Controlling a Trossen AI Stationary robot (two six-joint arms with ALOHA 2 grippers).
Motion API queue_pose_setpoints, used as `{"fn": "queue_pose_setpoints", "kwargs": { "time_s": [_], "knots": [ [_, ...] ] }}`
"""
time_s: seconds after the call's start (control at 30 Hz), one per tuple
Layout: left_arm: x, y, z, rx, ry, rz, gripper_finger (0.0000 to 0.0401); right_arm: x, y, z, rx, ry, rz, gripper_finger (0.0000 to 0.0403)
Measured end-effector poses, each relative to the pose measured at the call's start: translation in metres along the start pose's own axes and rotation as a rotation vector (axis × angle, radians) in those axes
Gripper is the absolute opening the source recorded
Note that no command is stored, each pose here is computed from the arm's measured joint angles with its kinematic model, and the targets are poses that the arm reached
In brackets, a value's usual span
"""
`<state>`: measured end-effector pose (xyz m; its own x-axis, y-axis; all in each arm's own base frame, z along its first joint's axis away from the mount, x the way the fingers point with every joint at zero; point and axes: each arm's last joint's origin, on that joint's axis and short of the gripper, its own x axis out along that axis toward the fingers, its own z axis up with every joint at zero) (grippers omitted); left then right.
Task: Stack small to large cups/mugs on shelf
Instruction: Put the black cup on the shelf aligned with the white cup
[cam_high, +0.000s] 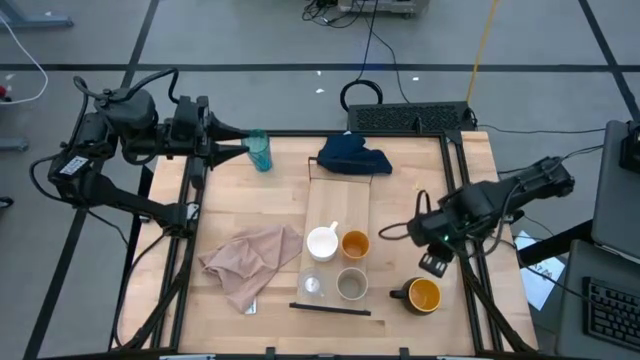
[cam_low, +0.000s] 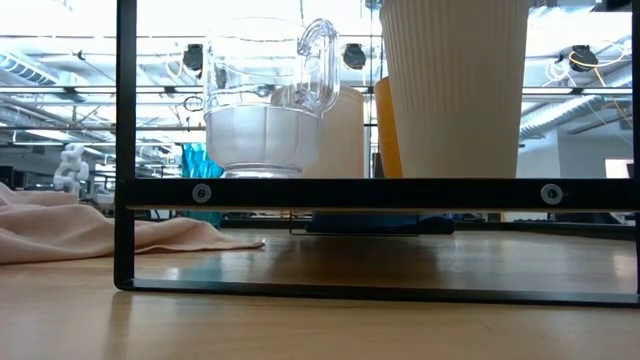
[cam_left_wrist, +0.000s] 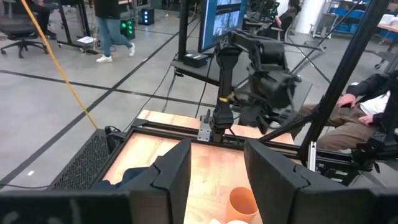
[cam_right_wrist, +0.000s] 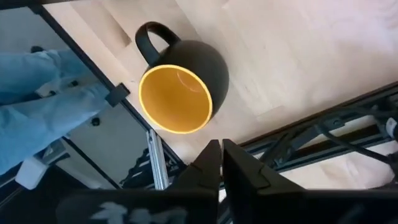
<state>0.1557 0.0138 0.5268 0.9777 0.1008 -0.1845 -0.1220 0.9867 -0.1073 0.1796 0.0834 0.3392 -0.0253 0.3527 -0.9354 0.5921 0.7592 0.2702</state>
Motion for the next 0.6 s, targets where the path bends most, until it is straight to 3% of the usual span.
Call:
{"fn": "queue_pose_setpoints", "kwargs": {
  "time_s": [0.23, 0.6],
  "knots": [
    [0.0, 0.0, 0.0, -0.012, 0.0, 0.002, 0.015, 0.029, 0.023, 0.002, -0.014, -0.017, 0.109, 0.0021],
    [0.0, 0.0, 0.0, -0.038, 0.001, 0.002, 0.015, 0.073, 0.011, -0.01, -0.006, 0.113, 0.002, 0.0152]
  ]
}}
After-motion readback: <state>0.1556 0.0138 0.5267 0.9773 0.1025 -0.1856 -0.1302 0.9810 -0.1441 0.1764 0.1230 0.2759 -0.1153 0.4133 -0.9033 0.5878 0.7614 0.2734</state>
